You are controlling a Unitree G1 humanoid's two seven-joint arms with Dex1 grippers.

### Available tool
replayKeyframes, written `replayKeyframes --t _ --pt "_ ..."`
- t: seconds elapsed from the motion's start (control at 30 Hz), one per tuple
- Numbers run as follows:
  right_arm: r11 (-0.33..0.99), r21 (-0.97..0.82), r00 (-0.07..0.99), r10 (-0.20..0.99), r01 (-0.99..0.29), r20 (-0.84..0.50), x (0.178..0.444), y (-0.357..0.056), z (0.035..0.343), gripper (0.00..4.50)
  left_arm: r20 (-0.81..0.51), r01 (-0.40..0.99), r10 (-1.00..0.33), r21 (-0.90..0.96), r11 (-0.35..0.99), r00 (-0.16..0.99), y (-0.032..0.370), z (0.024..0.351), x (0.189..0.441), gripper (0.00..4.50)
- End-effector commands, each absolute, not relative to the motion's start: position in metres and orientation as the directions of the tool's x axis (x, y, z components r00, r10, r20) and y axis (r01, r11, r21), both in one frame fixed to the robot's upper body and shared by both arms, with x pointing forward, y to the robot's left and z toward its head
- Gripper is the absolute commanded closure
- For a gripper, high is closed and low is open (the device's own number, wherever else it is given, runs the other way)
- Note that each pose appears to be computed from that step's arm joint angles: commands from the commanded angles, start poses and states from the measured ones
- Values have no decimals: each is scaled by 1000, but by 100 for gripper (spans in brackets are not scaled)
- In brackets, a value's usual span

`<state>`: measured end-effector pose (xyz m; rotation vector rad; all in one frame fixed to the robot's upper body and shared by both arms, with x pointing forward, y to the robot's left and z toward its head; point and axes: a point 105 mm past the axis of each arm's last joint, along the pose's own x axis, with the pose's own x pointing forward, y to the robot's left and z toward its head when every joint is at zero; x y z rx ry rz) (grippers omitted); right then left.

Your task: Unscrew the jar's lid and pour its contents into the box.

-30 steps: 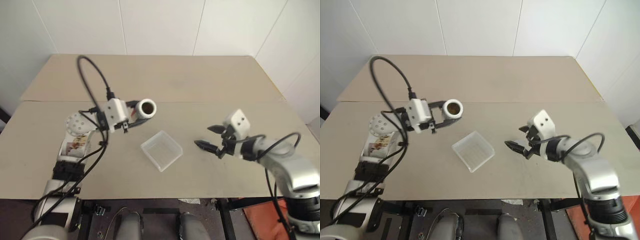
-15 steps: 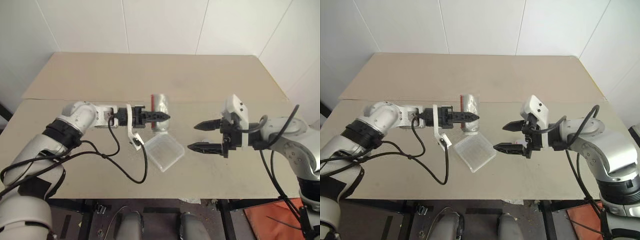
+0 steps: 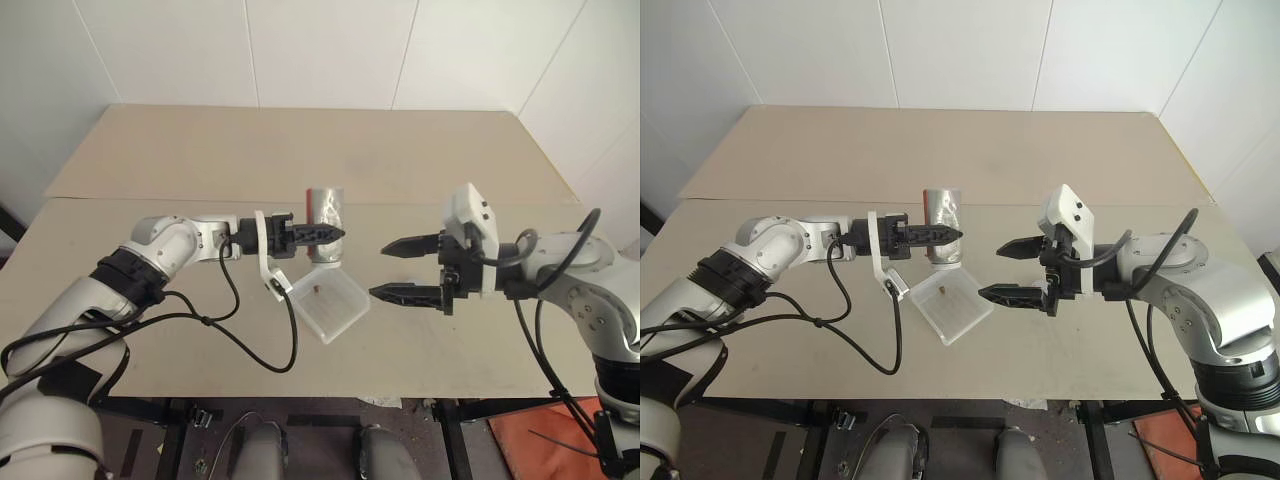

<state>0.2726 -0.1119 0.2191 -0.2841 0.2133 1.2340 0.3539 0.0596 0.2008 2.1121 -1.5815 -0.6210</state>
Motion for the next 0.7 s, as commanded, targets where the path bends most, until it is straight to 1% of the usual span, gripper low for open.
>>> replayKeyframes --t 0.03,0.07,0.13,0.2,0.27,0.33,0.43,0.47,0.57,0.63,0.7 --pt "296 -185 338 902 -937 -269 269 -111 230 1 50 -647 -954 745 -162 296 67 217 357 242" --pt "295 -200 341 901 -934 -266 268 -111 229 1 92 -561 -939 819 -118 332 72 220 360 242" --pt "294 -223 347 902 -930 -256 267 -112 228 1 193 -435 -881 900 -17 433 83 231 369 242" --pt "301 -230 355 900 -925 -252 268 -113 227 1 252 -277 -819 953 118 515 93 237 375 242" --pt "303 -239 360 900 -923 -248 268 -113 226 1 312 -118 -736 945 304 601 104 244 382 242" --pt "305 -246 364 899 -920 -246 270 -113 226 1 342 53 -658 863 502 671 115 246 386 242" --pt "307 -251 367 898 -918 -243 271 -113 226 1 305 248 -599 704 665 740 129 238 387 242" --pt "309 -252 369 897 -917 -241 272 -113 227 1 290 301 -573 626 720 767 134 234 388 242" --pt "317 -255 377 896 -913 -235 275 -113 227 1 240 379 -489 388 840 838 147 223 392 242" --pt "320 -257 379 897 -912 -227 276 -112 228 1 204 409 -467 272 871 860 152 214 393 242" --pt "321 -259 379 899 -911 -219 277 -111 229 1 177 410 -448 214 887 876 155 205 395 242"
